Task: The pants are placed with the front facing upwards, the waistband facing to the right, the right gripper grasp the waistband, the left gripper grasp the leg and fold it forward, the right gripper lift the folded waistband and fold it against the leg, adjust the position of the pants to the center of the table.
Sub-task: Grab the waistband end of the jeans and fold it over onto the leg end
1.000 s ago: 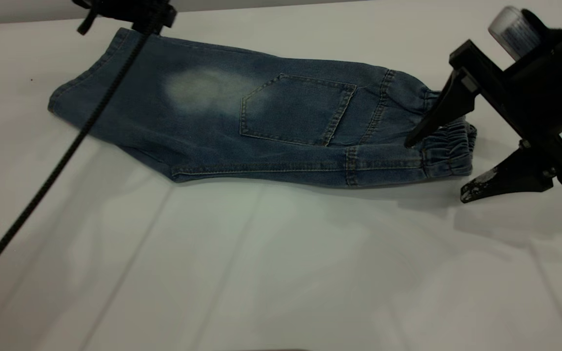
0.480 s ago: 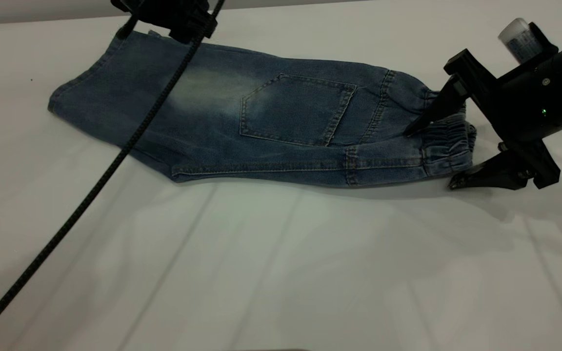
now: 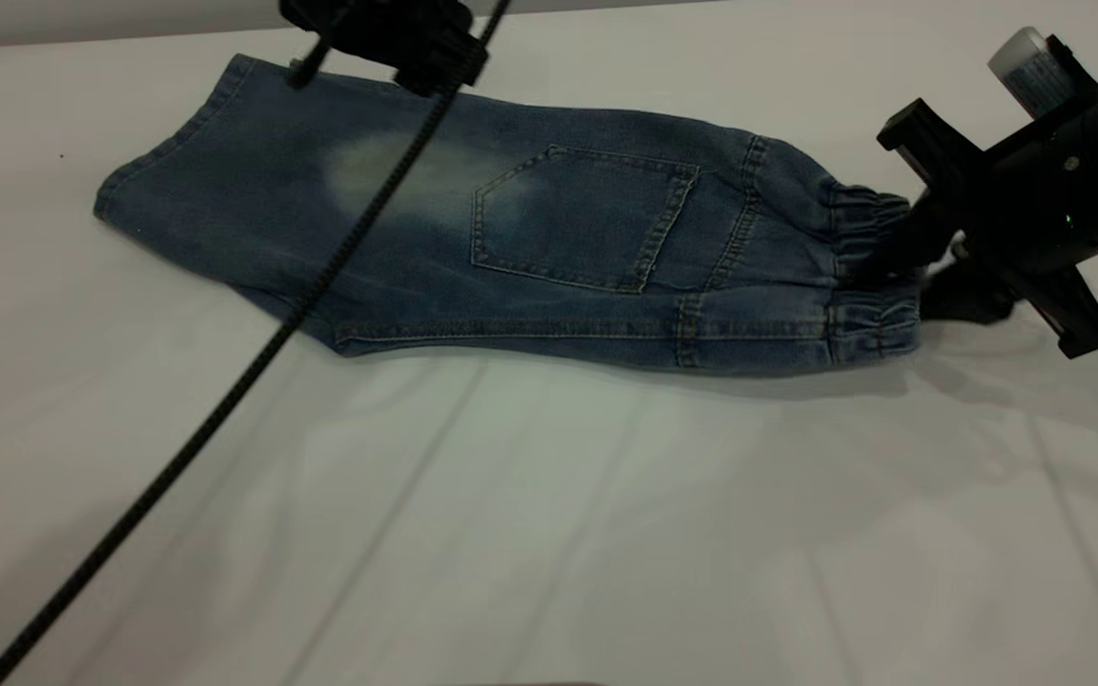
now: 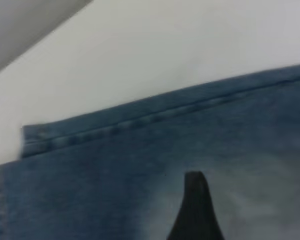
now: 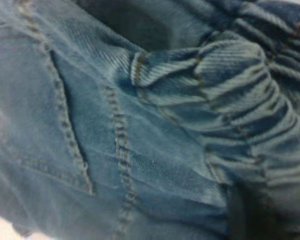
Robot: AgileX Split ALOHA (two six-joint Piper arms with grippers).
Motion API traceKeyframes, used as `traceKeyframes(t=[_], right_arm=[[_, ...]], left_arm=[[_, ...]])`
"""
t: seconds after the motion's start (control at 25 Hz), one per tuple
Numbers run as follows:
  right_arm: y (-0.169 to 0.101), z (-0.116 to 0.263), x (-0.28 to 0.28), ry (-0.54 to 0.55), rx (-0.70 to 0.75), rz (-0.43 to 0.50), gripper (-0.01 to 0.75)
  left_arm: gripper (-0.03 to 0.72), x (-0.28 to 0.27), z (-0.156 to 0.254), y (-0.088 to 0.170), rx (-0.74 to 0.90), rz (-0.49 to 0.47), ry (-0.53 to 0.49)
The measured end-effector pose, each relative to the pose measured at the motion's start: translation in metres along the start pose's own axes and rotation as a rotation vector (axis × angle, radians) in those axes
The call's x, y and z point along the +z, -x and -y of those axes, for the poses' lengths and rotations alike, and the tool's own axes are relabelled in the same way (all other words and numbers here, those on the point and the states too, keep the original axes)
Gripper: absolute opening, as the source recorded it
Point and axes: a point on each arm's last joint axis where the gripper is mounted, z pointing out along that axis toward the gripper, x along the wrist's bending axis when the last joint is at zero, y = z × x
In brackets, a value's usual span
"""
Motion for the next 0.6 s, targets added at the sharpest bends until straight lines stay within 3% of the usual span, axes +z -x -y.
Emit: traceKeyframes(t=[0.2,0.6], right_arm=[[-0.016,-0.007,-0.004,0.01,-0.102,-0.076,0.043],[-0.09,-0.021,-0.069,0.171,-0.391,-0.29,0.041]], left_arm=[[0.506,0.005,0.013,0.036,0.002,0.096,-0.016],[0.505,0.016,0.03,0.096,0.044,0.229,-0.04]])
